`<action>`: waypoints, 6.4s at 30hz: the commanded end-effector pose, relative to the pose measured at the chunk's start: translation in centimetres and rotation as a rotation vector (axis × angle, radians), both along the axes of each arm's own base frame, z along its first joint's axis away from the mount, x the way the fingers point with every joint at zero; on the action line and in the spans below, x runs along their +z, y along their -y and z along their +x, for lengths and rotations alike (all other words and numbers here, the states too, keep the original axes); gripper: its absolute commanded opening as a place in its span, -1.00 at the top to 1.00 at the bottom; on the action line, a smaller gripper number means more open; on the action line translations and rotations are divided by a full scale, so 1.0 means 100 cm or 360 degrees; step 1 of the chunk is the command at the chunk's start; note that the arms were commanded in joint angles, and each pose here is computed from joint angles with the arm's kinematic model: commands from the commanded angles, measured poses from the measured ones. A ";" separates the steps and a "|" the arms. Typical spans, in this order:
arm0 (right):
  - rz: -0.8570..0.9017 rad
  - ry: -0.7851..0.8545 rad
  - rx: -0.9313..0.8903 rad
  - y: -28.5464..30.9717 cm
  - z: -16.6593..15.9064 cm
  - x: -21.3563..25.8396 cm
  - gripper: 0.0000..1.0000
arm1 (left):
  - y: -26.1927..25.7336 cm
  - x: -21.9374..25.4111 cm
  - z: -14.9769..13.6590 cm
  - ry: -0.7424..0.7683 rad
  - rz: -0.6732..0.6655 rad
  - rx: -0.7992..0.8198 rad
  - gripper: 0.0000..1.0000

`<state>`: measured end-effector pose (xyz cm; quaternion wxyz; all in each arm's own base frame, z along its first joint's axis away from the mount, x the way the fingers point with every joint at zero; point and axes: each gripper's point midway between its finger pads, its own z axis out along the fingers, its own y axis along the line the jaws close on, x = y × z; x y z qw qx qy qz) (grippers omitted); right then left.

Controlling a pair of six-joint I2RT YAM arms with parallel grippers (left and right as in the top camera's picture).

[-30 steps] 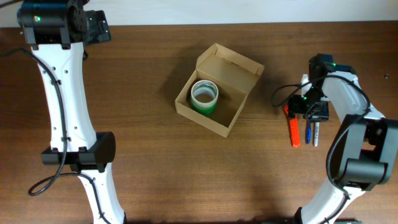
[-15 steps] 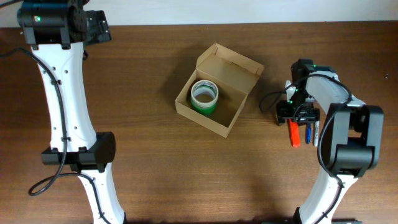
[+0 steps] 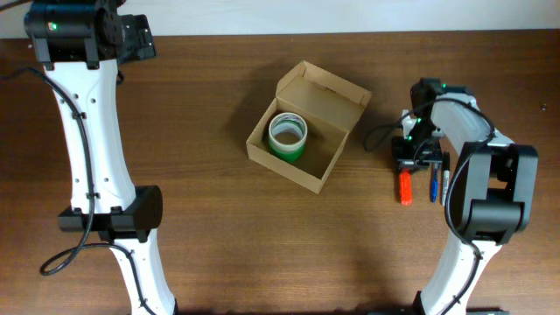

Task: Pack container
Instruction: 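Grasp the orange box cutter with the right gripper and lift it, then lower the orange cutter into the box beside the tapes, release, then move the right gripper to the blue pen and black marker, grasp, then close the right gripper on the blue pen and lift it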

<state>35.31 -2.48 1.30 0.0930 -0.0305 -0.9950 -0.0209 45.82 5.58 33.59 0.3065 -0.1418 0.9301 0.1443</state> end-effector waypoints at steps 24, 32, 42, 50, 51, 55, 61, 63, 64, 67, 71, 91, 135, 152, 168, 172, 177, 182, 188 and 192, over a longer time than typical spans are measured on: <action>0.0227 0.0908 0.1301 -0.252 0.033 0.257 0.92 | -0.003 0.016 -0.008 0.0060 0.0010 0.0002 -1.00; 0.0196 0.0469 0.1409 -0.267 0.042 0.147 0.93 | -0.003 0.016 -0.008 0.0061 0.0010 0.0002 -1.00; 0.0223 0.0293 0.1413 -0.276 0.043 0.095 0.92 | -0.003 0.016 -0.008 0.0061 0.0010 0.0002 -1.00; 0.0216 0.0179 0.1474 -0.288 0.027 0.065 0.93 | -0.003 0.016 -0.008 0.0061 0.0010 0.0002 -1.00; 0.0214 0.0159 0.1478 -0.288 0.025 0.060 0.93 | -0.003 0.016 -0.008 0.0061 0.0010 0.0002 -1.00; 0.0208 0.0097 0.1480 -0.286 0.019 0.046 0.92 | -0.003 0.016 -0.008 0.0061 0.0010 0.0002 -1.00; 0.0204 0.0059 0.1476 -0.283 0.015 0.040 0.92 | -0.003 0.016 -0.008 0.0061 0.0010 0.0002 -1.00; 0.0202 0.0058 0.1470 -0.283 0.014 0.040 0.85 | -0.003 0.016 -0.008 0.0061 0.0010 0.0002 -1.00; 0.0201 0.0056 0.1462 -0.283 0.014 0.040 0.79 | -0.003 0.016 -0.008 0.0061 0.0010 0.0002 -1.00; 0.0207 0.0066 0.1459 -0.284 0.014 0.044 0.65 | -0.003 0.016 -0.008 0.0061 0.0010 0.0002 -1.00; 0.0220 0.0186 0.1463 -0.289 0.022 0.070 0.59 | -0.003 0.016 -0.008 0.0061 0.0010 0.0002 -1.00; 0.0132 0.0853 0.1129 -0.236 0.047 0.235 0.34 | -0.003 0.016 -0.008 0.0061 0.0010 0.0002 -1.00; -0.0197 0.0577 -0.0521 0.061 0.003 0.115 -0.12 | -0.003 0.016 -0.008 0.0061 0.0010 0.0002 -1.00; -0.0009 0.0276 -0.0540 0.066 0.014 0.034 -0.12 | -0.003 0.016 -0.008 0.0060 0.0010 0.0002 -1.00; 0.0002 0.0120 -0.0554 0.069 0.003 0.001 -0.01 | -0.003 0.016 -0.008 0.0061 0.0010 0.0002 -1.00; 0.0008 0.0076 -0.0548 0.069 0.000 -0.008 0.07 | -0.003 0.016 -0.008 0.0060 0.0010 0.0002 -1.00; 0.0011 0.0054 -0.0547 0.068 -0.001 -0.013 0.31 | -0.003 0.016 -0.008 0.0061 0.0010 0.0002 -1.00; 0.0002 0.0052 -0.0546 0.069 -0.002 -0.013 0.36 | -0.003 0.016 -0.008 0.0061 0.0010 0.0002 -1.00; -0.0124 0.0027 -0.0517 0.082 -0.007 -0.013 0.32 | -0.003 0.016 -0.008 0.0060 0.0010 0.0002 -1.00; -0.0131 0.0033 -0.0510 0.083 -0.007 -0.014 0.32 | -0.003 0.016 -0.008 0.0061 0.0010 0.0002 -1.00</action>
